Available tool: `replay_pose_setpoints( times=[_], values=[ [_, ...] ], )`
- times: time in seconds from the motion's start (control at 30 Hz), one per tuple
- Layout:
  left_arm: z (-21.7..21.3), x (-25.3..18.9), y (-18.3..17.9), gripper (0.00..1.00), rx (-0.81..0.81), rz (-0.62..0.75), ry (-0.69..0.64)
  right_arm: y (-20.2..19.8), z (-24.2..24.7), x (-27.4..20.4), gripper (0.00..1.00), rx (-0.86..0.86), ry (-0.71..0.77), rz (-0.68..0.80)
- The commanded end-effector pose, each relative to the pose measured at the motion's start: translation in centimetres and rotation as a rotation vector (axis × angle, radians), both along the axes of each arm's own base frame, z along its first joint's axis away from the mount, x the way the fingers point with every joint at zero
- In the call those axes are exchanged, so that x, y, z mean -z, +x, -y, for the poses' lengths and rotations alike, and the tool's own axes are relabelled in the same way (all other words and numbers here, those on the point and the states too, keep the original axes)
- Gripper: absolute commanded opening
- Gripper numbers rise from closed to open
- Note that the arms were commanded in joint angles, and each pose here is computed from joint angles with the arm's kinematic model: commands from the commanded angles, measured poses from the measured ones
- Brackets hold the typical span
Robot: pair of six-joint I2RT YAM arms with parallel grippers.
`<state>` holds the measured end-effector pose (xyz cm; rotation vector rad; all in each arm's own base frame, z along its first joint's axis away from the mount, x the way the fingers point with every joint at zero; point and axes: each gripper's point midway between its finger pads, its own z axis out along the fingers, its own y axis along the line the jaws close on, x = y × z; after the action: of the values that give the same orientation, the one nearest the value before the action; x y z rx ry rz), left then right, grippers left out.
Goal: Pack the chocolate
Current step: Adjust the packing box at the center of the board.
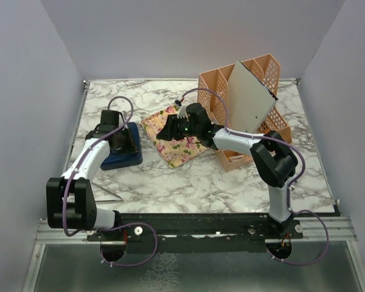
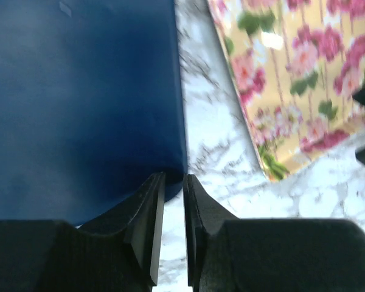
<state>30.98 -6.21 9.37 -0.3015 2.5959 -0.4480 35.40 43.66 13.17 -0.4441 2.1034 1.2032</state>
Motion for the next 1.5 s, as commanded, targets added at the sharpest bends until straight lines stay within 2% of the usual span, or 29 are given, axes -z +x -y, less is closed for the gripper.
replay_pose_setpoints(
  times=[0.0,0.1,0.23,0.37,0.47,0.6,0.67,0.83,0.93,1.03,1.1,1.17,1.23,1.33,1.47],
  values=[
    [1.7,1.4,-2.2,0.25,0.02,-0.073,0.016,-0.5,0.1,-1.2,0.54,-0.019,0.001,0.037],
    [0.8,-2.9,0.6,0.26,-0.007,0.012,0.066,-0.3,0.4,-1.8,0.54,-0.003,-0.006,0.052],
    [1.1,-7.0,2.6,0.27,-0.031,0.096,0.045,-0.4,0.7,-2.2,0.52,0.006,-0.003,0.065],
    [0.8,-5.3,2.0,0.27,-0.037,0.05,0.065,-0.6,0.9,-1.6,0.5,0.019,0.002,0.042],
    [1.2,-0.5,-0.3,0.27,-0.04,-0.055,0.06,-0.8,1.0,-0.9,0.5,0.029,0.006,0.02],
    [3.5,4.6,-3.6,0.26,-0.009,-0.152,-0.016,-0.9,0.9,0.1,0.49,0.037,0.001,-0.018],
    [3.4,3.9,-3.2,0.26,-0.006,-0.138,-0.01,-1.4,0.6,0.7,0.48,0.029,0.0,-0.054],
    [1.8,-3.5,1.8,0.32,-0.055,0.039,-0.024,-3.1,-1.6,0.9,0.55,0.025,-0.001,-0.075],
    [-0.3,-6.9,4.1,0.39,-0.101,0.116,0.007,-3.3,-3.0,1.1,0.58,0.013,-0.014,-0.092],
    [-4.7,-8.1,5.3,0.48,-0.212,0.16,0.03,-2.6,-3.8,1.7,0.62,0.051,-0.036,-0.112],
    [-7.9,-7.7,5.5,0.53,-0.287,0.168,0.057,-2.5,-4.5,2.5,0.64,0.054,-0.053,-0.142],
    [-10.6,-6.5,5.2,0.62,-0.352,0.145,0.087,-2.5,-5.3,3.3,0.65,0.048,-0.067,-0.161],
    [-12.3,-4.9,4.6,0.64,-0.393,0.117,0.096,-2.8,-6.0,4.3,0.65,0.038,-0.092,-0.173],
    [-13.6,-2.4,3.5,0.7,-0.433,0.064,0.073,-3.7,-6.3,7.1,0.57,0.025,-0.173,-0.194],
    [-12.4,0.6,2.4,0.73,-0.399,-0.013,0.002,-6.7,-6.0,12.2,0.3,-0.009,-0.272,-0.235]
  ],
)
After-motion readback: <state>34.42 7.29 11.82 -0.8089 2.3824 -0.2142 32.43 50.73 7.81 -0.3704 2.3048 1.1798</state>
